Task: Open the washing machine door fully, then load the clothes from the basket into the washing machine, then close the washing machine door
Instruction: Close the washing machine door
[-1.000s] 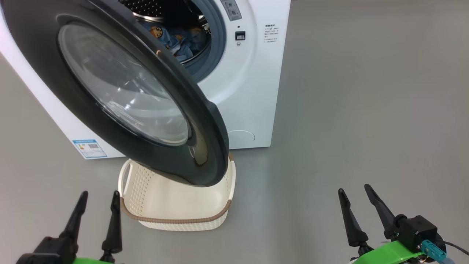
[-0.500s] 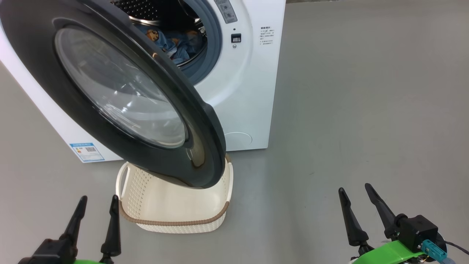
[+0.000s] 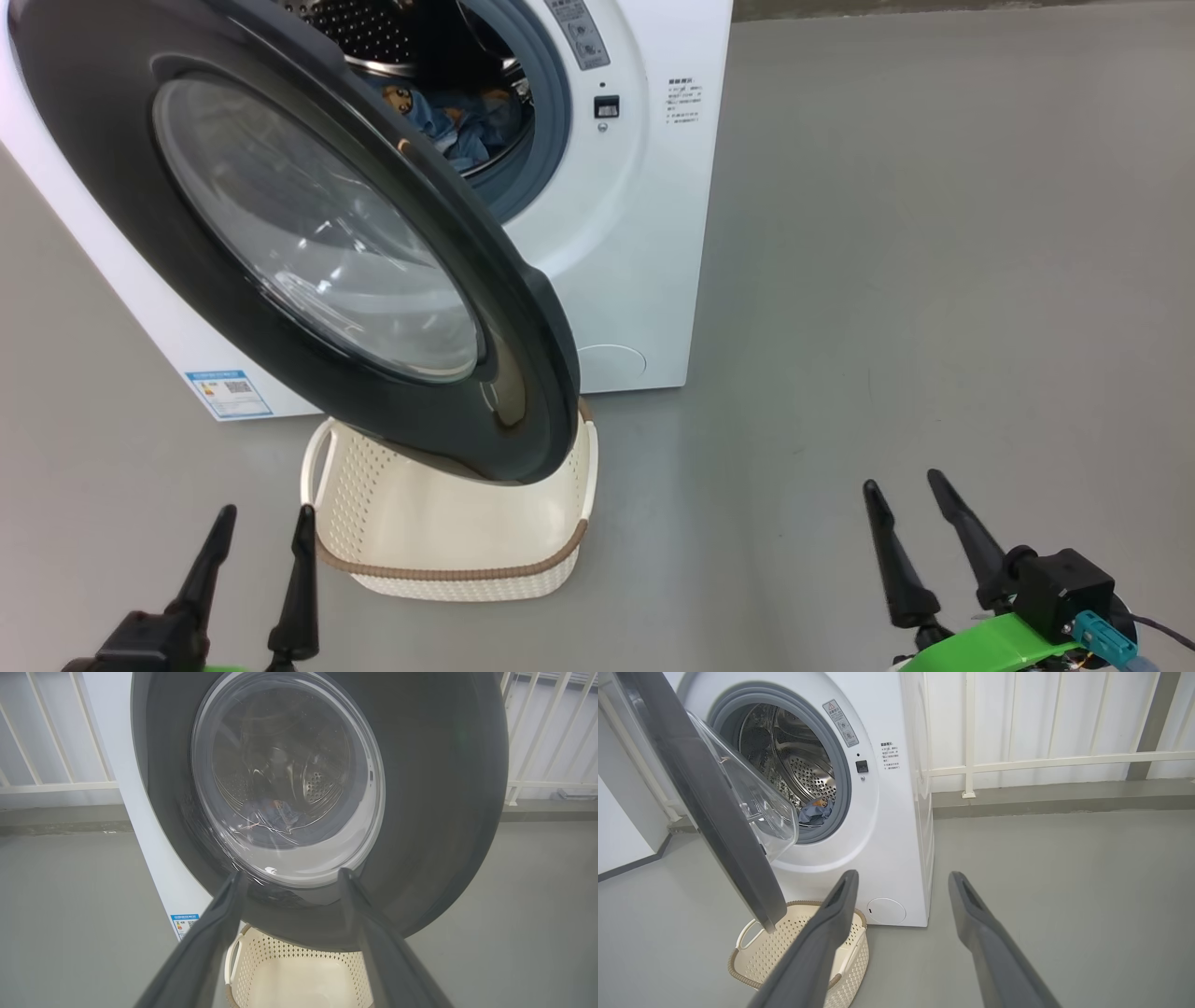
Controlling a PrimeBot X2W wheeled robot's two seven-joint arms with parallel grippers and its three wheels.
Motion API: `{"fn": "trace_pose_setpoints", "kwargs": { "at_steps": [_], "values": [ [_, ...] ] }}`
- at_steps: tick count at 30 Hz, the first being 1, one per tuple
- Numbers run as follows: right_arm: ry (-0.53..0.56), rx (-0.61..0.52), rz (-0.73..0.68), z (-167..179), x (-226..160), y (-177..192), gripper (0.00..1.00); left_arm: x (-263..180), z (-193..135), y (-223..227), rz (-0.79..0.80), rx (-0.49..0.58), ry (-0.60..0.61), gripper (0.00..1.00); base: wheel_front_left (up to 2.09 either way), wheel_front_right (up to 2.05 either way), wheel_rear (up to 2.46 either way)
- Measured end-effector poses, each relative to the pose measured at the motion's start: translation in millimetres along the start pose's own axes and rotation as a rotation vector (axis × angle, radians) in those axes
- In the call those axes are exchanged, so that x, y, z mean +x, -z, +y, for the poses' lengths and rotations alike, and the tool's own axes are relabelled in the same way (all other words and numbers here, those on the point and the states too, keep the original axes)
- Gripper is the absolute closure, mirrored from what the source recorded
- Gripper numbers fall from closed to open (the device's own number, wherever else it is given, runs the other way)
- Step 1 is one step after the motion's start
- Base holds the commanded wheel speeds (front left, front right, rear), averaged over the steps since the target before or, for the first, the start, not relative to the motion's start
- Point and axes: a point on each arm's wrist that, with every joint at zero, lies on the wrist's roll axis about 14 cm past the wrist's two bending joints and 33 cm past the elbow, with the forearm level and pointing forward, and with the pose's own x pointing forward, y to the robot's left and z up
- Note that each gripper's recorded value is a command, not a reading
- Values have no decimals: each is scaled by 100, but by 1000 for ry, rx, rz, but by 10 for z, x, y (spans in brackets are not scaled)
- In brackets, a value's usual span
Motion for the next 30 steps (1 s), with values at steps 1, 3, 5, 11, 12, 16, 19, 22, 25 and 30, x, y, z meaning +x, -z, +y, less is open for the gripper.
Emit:
{"fn": "trace_pose_setpoints", "kwargs": {
  "at_steps": [1,3,5,11,12,16,19,22,25,30],
  "values": [
    [0,1,0,0,-2,-1,100,-6,-1,0,0,-1,0,0,0,0,0],
    [2,5,-4,-3,-4,-11,100,-29,0,14,5,-3,-1,0,0,0,0],
    [4,10,-6,-6,-6,-18,100,-42,3,22,8,-7,-2,0,0,0,0],
    [14,53,-94,-30,17,-287,100,-58,-1,15,6,-10,-2,0,0,0,0],
    [12,58,-126,-26,28,-388,100,-58,-1,15,5,-15,-3,0,0,0,0],
    [-31,55,-270,95,54,-851,100,-54,0,24,8,-20,-3,0,0,0,0],
    [-103,58,-388,315,59,-1217,100,-54,5,34,10,-26,-6,0,0,0,0],
    [-196,114,-472,586,47,-1486,100,-57,9,42,13,-27,-8,0,0,0,0],
    [-310,135,-506,898,13,-1611,100,-66,9,56,17,-33,-10,0,0,0,0],
    [-495,140,-538,1362,-34,-1740,100,-98,29,87,27,-37,-19,0,0,0,0]
  ]
}}
